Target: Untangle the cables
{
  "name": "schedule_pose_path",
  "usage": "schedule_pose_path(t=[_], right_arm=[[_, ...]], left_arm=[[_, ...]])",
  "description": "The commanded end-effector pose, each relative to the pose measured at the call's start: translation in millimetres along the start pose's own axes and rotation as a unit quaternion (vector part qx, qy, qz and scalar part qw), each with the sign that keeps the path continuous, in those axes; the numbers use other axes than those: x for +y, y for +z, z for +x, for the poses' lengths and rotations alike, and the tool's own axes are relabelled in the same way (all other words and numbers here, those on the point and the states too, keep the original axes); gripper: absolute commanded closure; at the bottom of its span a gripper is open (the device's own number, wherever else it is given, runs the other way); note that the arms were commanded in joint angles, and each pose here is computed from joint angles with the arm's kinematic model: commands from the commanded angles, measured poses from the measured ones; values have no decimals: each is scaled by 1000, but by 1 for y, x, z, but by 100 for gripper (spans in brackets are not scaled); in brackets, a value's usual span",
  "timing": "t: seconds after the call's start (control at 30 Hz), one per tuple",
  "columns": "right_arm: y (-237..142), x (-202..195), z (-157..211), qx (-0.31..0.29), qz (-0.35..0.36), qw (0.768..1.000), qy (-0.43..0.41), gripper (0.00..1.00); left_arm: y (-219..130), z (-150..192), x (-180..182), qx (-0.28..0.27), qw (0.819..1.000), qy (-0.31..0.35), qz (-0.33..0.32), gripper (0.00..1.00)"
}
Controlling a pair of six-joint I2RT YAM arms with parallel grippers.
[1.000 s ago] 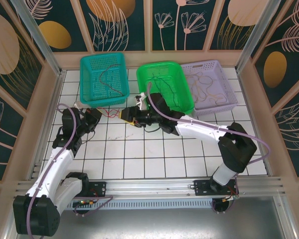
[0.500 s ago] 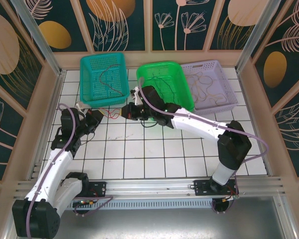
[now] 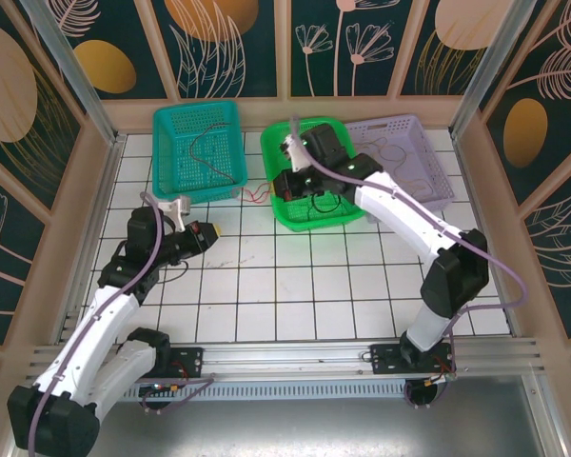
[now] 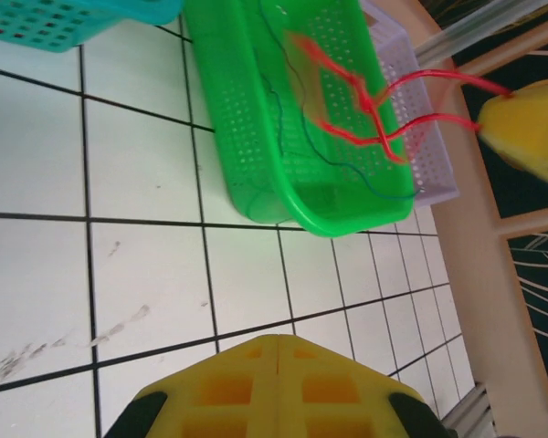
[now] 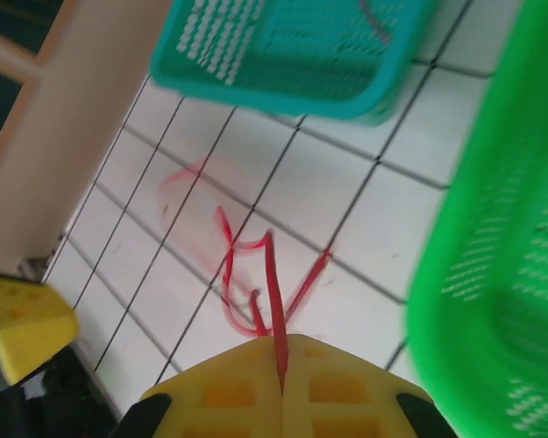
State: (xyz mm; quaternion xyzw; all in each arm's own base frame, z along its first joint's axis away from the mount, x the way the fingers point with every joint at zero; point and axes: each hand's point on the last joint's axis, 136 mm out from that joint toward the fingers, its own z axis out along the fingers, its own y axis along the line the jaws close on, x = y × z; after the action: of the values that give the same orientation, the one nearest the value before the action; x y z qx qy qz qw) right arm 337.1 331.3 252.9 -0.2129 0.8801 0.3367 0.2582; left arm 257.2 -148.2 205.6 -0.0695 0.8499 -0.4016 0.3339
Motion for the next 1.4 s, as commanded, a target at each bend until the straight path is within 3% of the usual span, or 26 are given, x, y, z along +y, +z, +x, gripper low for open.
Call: schedule_pose_path(t=[0.0, 0.13, 0.2, 0.27, 0.37, 0.5, 0.63, 0.77, 0.87, 1.07, 1.37], right_arm=[[-4, -3, 4, 12, 5, 1000, -10, 100], [-12, 2, 9, -10, -2, 1000, 13, 100], [-19, 6, 9, -29, -13, 999, 30, 100], [-26, 10, 7, -52, -27, 997, 54, 100], [-40, 16, -4, -95, -53, 987, 116, 100], [-50, 19, -16, -131, -82, 962, 226, 100], [-48, 17, -17, -128, -104, 918, 360, 100], [-51, 17, -20, -132, -119, 876, 448, 100], [-52, 16, -20, -124, -119, 857, 485, 100], [-47, 24, -16, -108, -129, 839, 518, 100], [-45, 36, -7, -96, -139, 826, 537, 100]], left_arm=[[-5, 0, 7, -10, 1000, 3, -18, 100], [-8, -10, 5, -32, 999, -20, -24, 100], [-12, -20, 3, -57, 996, -65, -25, 71], [-12, -32, -13, -78, 988, -133, 19, 57], [-13, -52, -41, -113, 963, -225, 99, 59], [-5, -66, -60, -111, 954, -256, 106, 60], [5, -71, -88, -103, 947, -267, 147, 73], [18, -66, -114, -98, 942, -257, 195, 75], [23, -62, -133, -96, 938, -248, 224, 72], [44, -53, -147, -75, 946, -224, 223, 68], [71, -54, -130, -84, 969, -175, 155, 62]])
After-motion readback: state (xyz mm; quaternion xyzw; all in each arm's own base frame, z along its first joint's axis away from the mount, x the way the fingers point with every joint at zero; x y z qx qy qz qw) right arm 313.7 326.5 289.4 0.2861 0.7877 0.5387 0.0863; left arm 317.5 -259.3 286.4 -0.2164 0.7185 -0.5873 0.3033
